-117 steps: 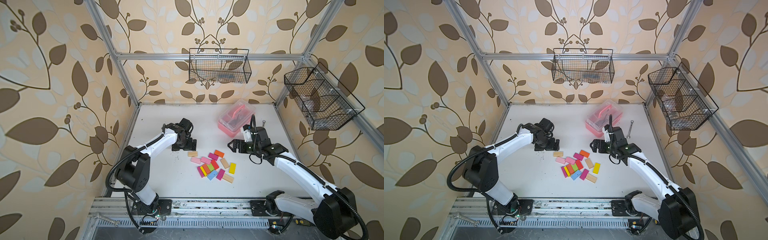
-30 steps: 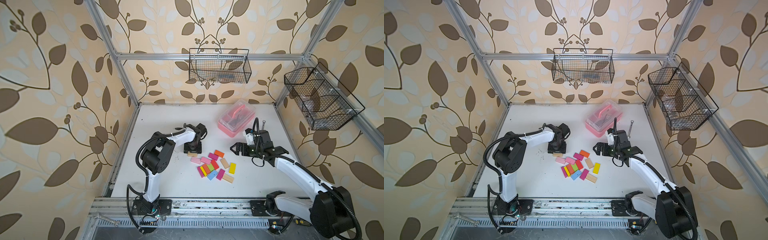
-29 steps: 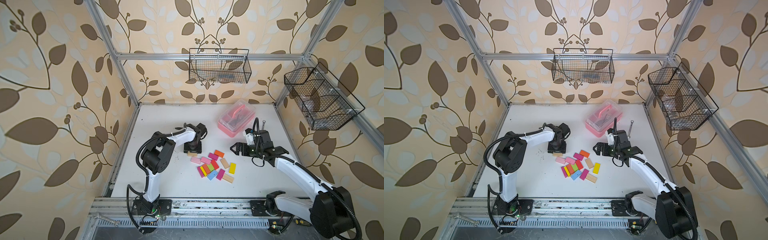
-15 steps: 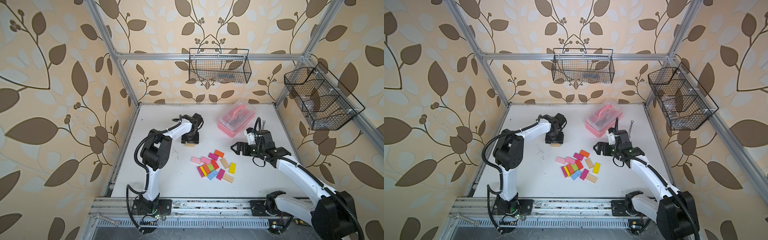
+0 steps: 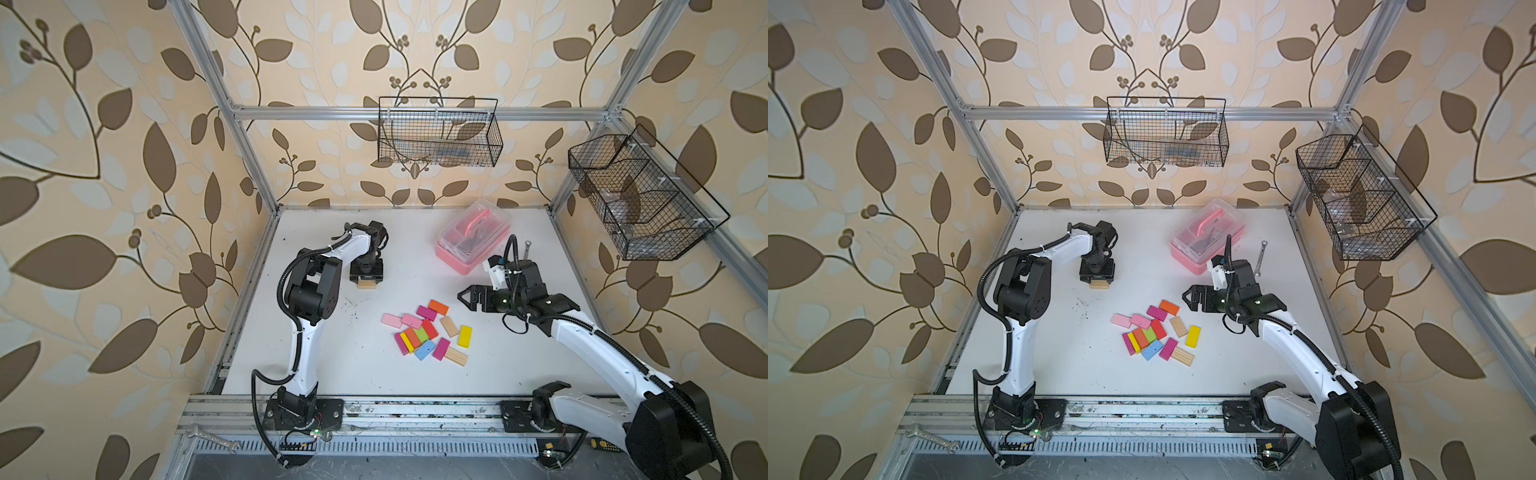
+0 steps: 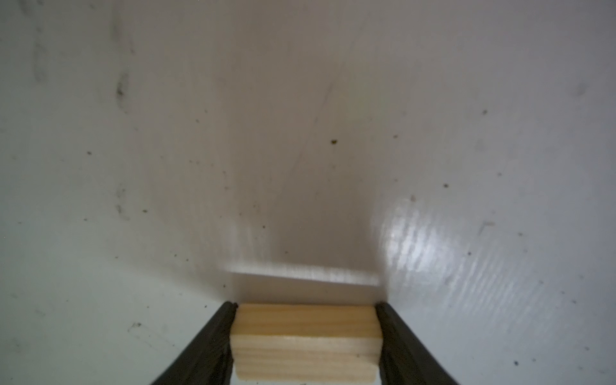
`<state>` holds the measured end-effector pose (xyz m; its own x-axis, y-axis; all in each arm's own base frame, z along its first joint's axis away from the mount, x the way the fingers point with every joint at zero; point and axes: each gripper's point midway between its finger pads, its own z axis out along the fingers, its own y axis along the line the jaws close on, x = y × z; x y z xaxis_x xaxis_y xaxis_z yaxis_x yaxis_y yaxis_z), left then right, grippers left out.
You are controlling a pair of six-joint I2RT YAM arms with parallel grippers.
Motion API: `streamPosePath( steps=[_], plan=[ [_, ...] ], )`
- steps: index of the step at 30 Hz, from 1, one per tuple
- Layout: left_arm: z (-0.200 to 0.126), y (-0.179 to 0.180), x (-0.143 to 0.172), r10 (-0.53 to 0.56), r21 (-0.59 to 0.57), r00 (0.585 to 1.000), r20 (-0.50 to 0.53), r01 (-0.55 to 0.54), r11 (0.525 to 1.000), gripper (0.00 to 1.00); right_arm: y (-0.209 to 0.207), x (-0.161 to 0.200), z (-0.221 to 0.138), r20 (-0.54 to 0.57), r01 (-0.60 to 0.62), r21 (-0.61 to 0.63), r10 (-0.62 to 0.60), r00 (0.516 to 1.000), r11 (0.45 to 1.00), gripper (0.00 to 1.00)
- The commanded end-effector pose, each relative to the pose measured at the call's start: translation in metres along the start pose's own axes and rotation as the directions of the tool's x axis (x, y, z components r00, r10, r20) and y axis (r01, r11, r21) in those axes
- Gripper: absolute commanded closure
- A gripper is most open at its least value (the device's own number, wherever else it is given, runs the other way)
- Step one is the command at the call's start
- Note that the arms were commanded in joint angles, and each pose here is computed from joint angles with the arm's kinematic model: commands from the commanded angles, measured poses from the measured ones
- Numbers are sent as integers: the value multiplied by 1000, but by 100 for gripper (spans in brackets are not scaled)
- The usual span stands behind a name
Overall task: Assemble the number 7 with building blocks
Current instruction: Place the building block at the center of the board.
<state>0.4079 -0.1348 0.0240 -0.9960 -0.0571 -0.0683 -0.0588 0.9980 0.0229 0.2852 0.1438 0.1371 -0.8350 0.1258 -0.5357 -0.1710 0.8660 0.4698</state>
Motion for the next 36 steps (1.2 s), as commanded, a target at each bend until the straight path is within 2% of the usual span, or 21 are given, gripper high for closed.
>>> streamPosePath(
  steps=[1,7,13,26,32,36],
  plan=[
    [1,1,0,25,6,999,-27,-25,1000,36,4,-7,1,4,5,10,-5,1000,1000,0],
    [11,2,1,27,13,998,-50,-27,1000,35,10,-7,8,-4,14,7,-14,1000,1000,0],
    [14,3,2,23,18,998,-52,-22,1000,26,12,-8,12,-9,22,12,-22,1000,1000,0],
    [7,3,3,24,24,999,-44,-23,999,18,17,-5,12,-10,31,12,-31,999,999,0],
    [5,9,6,24,8,998,-49,-24,1000,20,17,-5,8,-2,35,17,-35,999,999,0],
    [7,13,11,22,-4,998,-52,-22,1000,33,16,-5,9,-3,29,19,-29,1000,999,0]
  ],
)
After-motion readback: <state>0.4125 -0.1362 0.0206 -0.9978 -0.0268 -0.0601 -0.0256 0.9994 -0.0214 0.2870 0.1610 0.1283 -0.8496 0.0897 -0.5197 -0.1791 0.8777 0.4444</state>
